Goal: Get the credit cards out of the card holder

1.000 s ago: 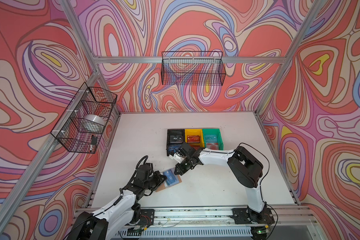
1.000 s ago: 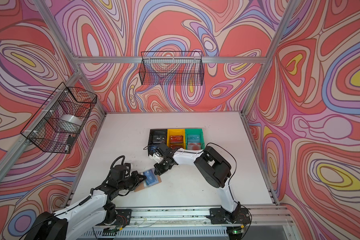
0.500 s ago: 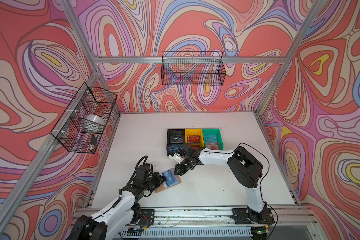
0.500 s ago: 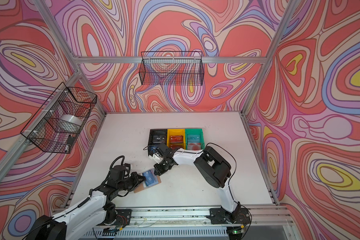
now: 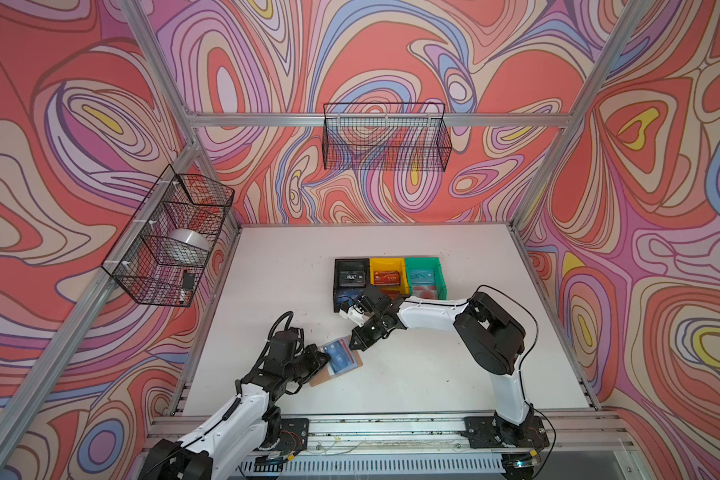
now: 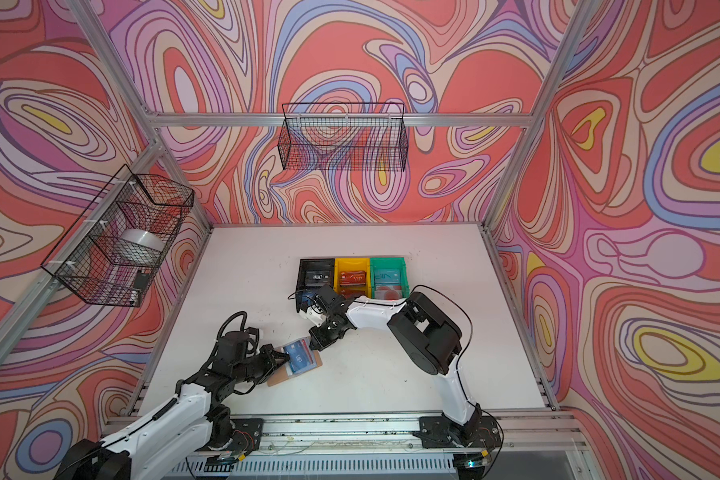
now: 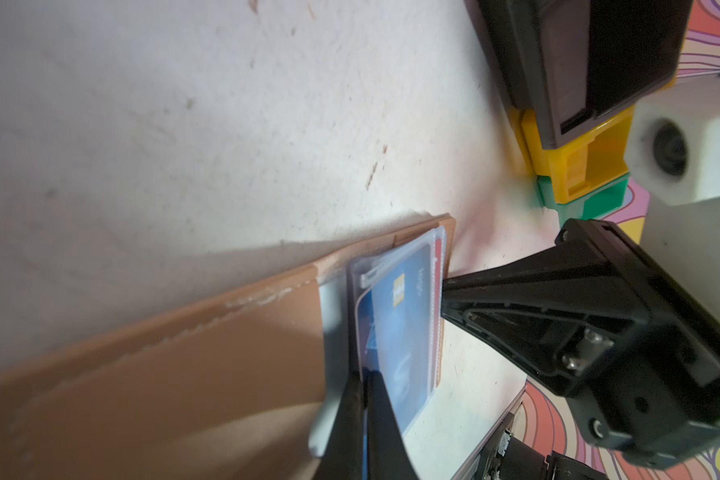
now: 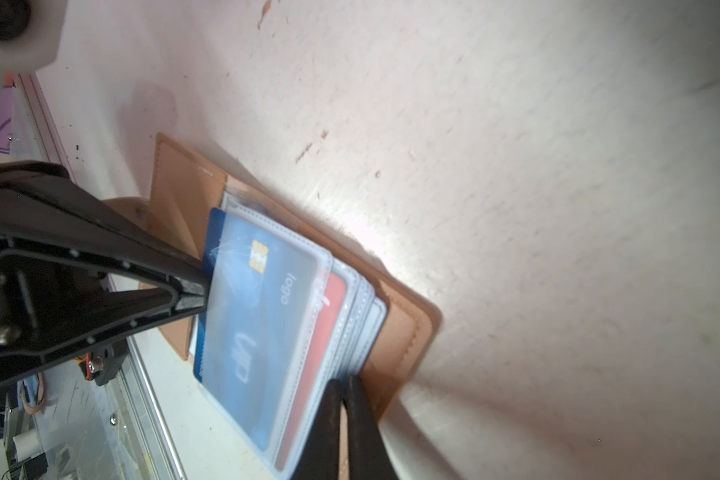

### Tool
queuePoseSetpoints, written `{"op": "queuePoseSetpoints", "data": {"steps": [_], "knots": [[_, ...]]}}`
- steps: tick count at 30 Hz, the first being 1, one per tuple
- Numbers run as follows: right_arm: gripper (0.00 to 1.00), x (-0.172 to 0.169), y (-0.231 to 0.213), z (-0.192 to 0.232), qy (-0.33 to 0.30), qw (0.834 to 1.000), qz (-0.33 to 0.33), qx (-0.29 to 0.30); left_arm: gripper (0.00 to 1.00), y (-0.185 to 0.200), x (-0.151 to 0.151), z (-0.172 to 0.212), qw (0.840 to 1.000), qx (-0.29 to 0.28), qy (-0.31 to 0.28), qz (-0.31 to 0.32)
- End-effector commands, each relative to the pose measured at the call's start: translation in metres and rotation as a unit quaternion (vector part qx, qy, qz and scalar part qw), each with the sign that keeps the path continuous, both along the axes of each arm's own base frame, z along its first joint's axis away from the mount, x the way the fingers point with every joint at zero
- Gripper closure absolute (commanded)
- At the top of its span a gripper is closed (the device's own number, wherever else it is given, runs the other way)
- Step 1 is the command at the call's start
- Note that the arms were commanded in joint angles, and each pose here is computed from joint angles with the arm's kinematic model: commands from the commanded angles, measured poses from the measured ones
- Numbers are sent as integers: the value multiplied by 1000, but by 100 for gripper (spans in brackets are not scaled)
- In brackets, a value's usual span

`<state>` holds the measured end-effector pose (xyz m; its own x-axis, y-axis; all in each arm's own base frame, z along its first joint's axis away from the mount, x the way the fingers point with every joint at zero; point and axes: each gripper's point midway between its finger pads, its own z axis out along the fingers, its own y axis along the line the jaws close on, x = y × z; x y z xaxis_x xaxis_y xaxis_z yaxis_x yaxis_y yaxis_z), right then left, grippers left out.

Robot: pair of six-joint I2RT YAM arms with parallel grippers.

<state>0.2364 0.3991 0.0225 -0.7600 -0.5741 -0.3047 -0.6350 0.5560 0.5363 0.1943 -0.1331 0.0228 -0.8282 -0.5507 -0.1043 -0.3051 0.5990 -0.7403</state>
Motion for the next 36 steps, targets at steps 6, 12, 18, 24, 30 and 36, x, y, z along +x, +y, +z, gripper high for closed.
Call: {"op": "queuePoseSetpoints", "data": {"steps": [6, 12, 18, 24, 30, 36], "knots": [[90, -13, -12, -13, 17, 999, 18, -25, 100, 20, -22, -20, 996, 55, 64, 3], [90, -18, 2, 21, 17, 999, 38, 26, 100, 19, -21, -19, 997, 48, 63, 4], [90, -33, 17, 38, 23, 996, 65, 56, 100, 13, -18, -21, 997, 32, 64, 2], [90, -36, 18, 25, 37, 996, 61, 50, 100, 11, -18, -23, 997, 26, 70, -3], [90, -35, 8, 5, 38, 998, 47, 19, 100, 13, -21, -21, 997, 34, 67, -4], [90, -38, -1, -13, 50, 998, 41, -6, 100, 17, -21, -17, 997, 39, 59, 3]]}}
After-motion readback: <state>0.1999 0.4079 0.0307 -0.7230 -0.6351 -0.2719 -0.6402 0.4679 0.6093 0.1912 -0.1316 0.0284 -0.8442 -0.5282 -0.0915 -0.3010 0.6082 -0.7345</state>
